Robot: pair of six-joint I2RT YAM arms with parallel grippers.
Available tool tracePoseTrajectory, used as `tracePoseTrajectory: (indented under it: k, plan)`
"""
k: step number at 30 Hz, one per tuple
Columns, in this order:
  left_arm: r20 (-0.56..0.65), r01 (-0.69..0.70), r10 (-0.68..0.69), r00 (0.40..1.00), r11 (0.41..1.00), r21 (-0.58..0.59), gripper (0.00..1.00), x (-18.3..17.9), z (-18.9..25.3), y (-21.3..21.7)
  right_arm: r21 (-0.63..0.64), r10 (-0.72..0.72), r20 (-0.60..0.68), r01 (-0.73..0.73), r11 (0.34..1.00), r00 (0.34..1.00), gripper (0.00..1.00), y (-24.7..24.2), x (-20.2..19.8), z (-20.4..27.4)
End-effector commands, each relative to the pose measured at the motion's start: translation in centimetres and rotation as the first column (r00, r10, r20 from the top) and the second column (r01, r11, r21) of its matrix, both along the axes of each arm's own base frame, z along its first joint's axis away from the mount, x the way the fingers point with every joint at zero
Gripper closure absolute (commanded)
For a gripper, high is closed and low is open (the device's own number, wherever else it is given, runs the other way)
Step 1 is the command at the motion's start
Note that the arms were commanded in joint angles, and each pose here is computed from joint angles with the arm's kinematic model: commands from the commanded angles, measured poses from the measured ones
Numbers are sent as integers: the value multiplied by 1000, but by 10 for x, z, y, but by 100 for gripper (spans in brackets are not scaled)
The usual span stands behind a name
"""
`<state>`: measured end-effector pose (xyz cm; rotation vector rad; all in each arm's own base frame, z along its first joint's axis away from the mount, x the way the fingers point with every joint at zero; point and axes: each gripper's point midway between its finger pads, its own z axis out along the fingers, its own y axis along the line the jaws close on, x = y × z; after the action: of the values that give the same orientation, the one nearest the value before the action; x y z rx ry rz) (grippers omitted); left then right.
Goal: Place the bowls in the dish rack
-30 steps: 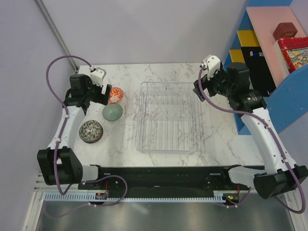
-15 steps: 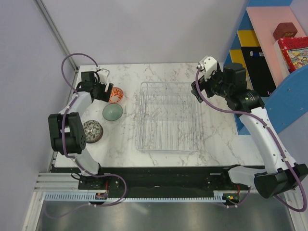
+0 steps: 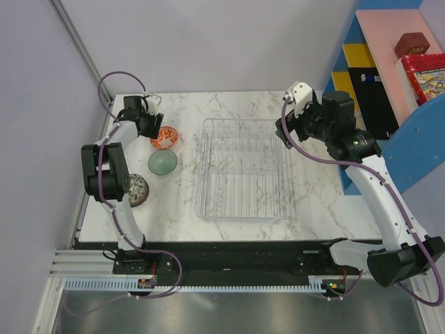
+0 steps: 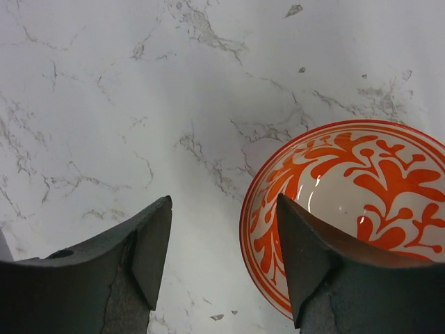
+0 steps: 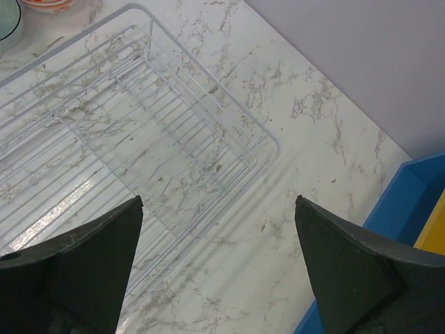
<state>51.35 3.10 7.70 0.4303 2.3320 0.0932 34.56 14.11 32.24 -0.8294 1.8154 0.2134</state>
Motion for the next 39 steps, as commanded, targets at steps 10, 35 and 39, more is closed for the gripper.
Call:
tracePoseTrajectory:
  k: [10,35,39]
  plan:
    - [-34,58,-57,998,998,18,62,15,-20,-8,-17,2,11,-2,1000,1000,2,2,4,-3]
    - [145,150,-129,981,977,-152,98,14,77,-50,104,-29,-42,33,994,999,2,17,18,-6]
    - [234,190,-145,961,964,-184,98,15,122,-60,186,-59,-61,69,980,996,2,25,28,-4]
